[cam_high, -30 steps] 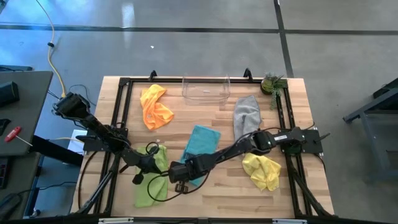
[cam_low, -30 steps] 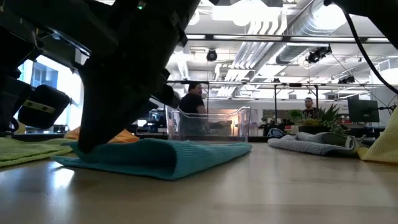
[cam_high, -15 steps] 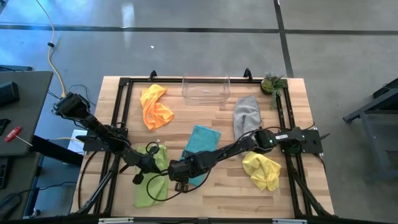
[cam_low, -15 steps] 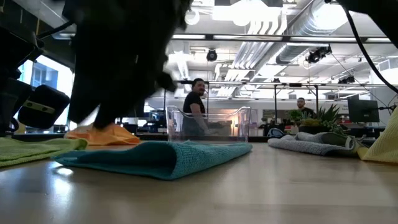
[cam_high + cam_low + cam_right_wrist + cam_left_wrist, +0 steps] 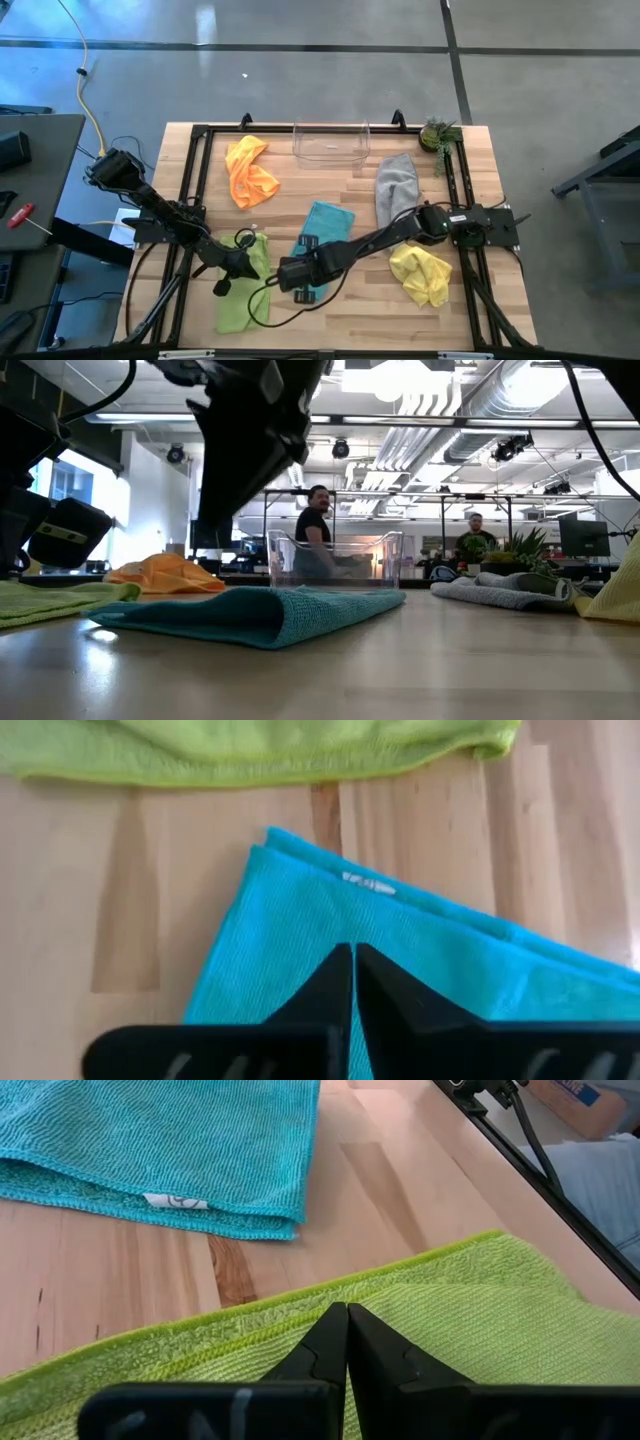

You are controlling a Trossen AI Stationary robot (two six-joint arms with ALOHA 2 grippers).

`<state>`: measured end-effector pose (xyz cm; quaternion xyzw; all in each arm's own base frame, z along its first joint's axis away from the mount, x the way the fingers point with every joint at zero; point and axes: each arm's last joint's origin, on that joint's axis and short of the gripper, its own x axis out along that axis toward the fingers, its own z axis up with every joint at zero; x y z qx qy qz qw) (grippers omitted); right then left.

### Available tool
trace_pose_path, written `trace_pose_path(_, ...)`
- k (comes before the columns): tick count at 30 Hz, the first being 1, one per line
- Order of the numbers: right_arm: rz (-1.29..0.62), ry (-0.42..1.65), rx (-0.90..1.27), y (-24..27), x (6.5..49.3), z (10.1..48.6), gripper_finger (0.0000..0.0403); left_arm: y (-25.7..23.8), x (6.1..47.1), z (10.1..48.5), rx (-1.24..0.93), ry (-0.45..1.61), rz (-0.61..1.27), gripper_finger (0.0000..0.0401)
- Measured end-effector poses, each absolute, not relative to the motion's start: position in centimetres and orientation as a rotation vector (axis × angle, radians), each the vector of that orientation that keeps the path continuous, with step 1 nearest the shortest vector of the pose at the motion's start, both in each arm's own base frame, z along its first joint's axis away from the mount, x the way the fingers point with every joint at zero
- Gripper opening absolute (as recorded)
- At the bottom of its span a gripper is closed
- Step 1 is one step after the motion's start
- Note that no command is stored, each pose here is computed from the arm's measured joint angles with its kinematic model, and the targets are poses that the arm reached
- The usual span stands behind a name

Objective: Fold microfiber towels
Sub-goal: Fold the blue towel on the table

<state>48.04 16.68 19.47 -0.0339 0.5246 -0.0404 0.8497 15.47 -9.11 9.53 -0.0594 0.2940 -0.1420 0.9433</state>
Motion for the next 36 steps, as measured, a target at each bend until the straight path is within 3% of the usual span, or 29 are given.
trace_pose_path(12,-0.028,0.970,-0.033,16.7,47.3,17.3,0.0001,-9.1,15.5,9.6,-0.122,0.600,-0.290,0.0000)
trace_pose_path(26,-0.050,0.439,0.168,10.0,39.3,17.8,0.0000,-9.4,17.2,10.7,-0.114,0.585,-0.268,0.0002)
trace_pose_path(36,-0.106,0.442,0.167,7.9,37.5,16.1,0.0000,-10.8,19.5,12.7,0.033,0.676,-0.299,0.0075)
